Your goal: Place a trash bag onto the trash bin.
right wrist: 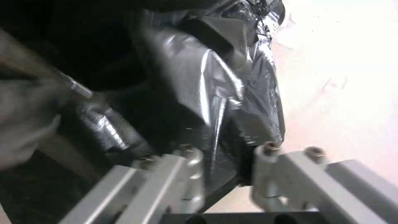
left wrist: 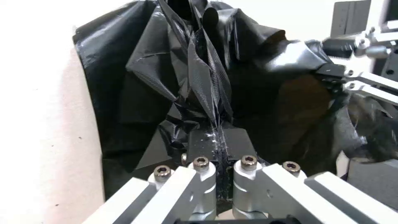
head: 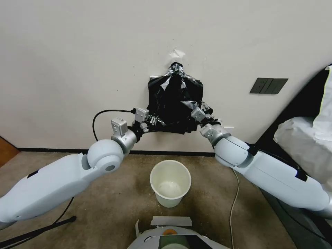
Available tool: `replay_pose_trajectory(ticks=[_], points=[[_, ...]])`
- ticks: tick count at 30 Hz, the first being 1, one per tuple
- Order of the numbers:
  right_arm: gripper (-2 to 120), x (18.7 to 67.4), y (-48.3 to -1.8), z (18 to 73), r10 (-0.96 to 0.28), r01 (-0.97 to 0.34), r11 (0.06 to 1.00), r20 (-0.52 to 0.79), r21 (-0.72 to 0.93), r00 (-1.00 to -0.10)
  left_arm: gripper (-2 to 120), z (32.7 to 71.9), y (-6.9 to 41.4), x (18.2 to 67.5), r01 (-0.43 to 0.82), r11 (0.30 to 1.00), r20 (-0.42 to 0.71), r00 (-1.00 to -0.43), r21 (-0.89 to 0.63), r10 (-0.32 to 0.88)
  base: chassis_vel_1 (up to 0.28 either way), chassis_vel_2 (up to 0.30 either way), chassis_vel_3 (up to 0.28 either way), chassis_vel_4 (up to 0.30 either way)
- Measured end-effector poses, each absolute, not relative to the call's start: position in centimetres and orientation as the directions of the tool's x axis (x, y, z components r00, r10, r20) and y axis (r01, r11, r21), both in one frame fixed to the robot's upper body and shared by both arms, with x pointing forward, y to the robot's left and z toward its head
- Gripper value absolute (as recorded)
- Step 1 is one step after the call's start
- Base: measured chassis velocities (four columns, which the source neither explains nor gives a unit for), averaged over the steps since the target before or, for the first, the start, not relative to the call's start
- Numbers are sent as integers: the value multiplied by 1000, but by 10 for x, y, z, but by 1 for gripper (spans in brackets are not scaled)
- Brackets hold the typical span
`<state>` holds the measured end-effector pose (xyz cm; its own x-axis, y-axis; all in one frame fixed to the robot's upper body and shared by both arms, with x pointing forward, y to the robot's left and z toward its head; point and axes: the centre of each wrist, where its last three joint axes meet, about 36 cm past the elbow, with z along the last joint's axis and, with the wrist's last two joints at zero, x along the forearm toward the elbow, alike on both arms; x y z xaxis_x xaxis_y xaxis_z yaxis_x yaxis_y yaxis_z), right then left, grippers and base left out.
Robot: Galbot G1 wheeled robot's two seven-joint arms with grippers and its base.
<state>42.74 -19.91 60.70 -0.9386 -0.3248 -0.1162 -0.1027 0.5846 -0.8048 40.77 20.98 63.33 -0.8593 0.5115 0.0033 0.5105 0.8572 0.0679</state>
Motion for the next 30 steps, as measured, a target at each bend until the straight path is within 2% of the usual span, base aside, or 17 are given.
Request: replay_pose_trajectory(ticks=[2,7,11,14,20,25,30], points=[[0,423,-201,603,-333,-111,595,-118,-796,-936,0,632,212,407,504,862,5,-864,64,504,0,0,0,0],[0,417,-205,599,-353,-141,640,-126,-755,-927,0,627,217,405,486,872,6,-874,60,486,0,0,0,0],[0,402,-208,598,-380,-233,756,-121,-612,-917,0,618,224,394,470,882,13,-883,44,470,0,0,0,0],[0,393,-210,599,-383,-264,798,-118,-542,-916,0,611,226,388,467,883,23,-884,34,467,0,0,0,0],[0,381,-212,598,-390,-295,823,-107,-485,-914,0,607,227,382,465,885,30,-885,27,464,0,0,0,0],[0,341,-210,586,-433,-389,850,-52,-355,-900,0,602,229,368,465,885,27,-885,14,465,0,0,0,0],[0,323,-207,581,-446,-416,855,-28,-312,-895,0,593,231,352,473,881,38,-881,23,472,0,0,0,0]])
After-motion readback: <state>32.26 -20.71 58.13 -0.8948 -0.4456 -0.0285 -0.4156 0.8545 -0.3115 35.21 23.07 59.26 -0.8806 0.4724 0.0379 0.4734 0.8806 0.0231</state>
